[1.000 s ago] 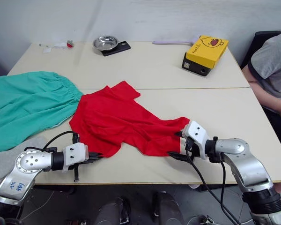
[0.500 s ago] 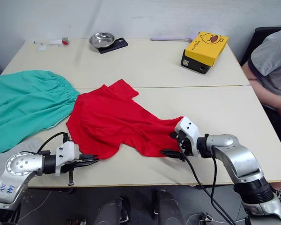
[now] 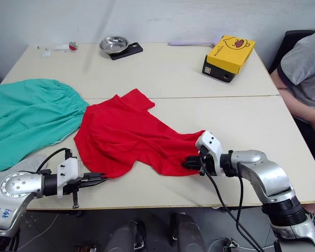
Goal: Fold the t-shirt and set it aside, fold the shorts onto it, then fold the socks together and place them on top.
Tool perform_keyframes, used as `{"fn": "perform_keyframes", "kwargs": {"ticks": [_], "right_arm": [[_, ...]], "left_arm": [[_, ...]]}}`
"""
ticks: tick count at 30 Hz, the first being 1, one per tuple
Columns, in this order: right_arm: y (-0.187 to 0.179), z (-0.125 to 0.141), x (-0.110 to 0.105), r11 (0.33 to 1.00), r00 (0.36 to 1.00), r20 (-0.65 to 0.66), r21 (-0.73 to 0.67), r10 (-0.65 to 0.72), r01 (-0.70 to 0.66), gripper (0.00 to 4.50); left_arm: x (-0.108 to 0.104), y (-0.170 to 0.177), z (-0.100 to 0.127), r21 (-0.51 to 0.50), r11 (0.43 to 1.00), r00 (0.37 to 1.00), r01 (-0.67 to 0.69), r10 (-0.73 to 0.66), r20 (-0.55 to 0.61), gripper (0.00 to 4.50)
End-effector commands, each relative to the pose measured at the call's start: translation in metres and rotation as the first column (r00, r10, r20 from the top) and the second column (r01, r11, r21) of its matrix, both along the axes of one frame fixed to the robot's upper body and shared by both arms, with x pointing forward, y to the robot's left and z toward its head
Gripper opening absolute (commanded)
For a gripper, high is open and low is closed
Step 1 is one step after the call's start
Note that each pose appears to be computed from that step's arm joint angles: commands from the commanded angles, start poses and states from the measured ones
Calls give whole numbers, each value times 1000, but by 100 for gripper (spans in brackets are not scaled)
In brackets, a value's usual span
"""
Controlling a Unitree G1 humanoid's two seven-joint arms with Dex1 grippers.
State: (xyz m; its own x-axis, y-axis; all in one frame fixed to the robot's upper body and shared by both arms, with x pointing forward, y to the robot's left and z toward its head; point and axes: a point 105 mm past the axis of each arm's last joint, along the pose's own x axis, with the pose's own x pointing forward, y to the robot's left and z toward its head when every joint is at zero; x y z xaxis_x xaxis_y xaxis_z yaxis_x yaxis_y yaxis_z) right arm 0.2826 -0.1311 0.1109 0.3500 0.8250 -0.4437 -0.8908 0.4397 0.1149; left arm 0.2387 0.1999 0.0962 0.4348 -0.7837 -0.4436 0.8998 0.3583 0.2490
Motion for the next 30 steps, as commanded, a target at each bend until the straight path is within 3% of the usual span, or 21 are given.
{"fn": "perform_keyframes", "kwargs": {"ticks": [1, 4, 9, 16, 22, 25, 30], "right_arm": [[-8, 23, -7, 997, 993, 102, 32, 62, -65, 3], [-18, 30, -17, 989, 973, 184, 20, 142, -148, 3], [-41, 26, -43, 958, 922, 262, -47, 284, -282, 3], [-58, 13, -66, 945, 918, 225, -62, 325, -320, 3], [-73, -4, -95, 896, 878, 185, -159, 441, -416, 3], [-84, -13, -108, 847, 855, 91, -226, 511, -482, 3], [-104, -24, -99, 784, 840, 28, -376, 543, -494, 3]], "left_arm": [[1, 8, 13, -14, 1000, 1000, -11, 11, 29, 0], [-7, 15, 18, -46, 999, 1000, -8, 8, -3, 0], [-36, 29, 18, -69, 998, 988, -2, -9, -156, 0], [-60, 29, 17, -88, 996, 964, -5, -19, -267, 0], [-89, 31, 4, -68, 998, 907, -3, -26, -420, 0], [-95, 33, 1, -64, 998, 872, -14, -19, -490, 0], [-90, 35, 4, -58, 998, 842, 6, -36, -538, 0]]}}
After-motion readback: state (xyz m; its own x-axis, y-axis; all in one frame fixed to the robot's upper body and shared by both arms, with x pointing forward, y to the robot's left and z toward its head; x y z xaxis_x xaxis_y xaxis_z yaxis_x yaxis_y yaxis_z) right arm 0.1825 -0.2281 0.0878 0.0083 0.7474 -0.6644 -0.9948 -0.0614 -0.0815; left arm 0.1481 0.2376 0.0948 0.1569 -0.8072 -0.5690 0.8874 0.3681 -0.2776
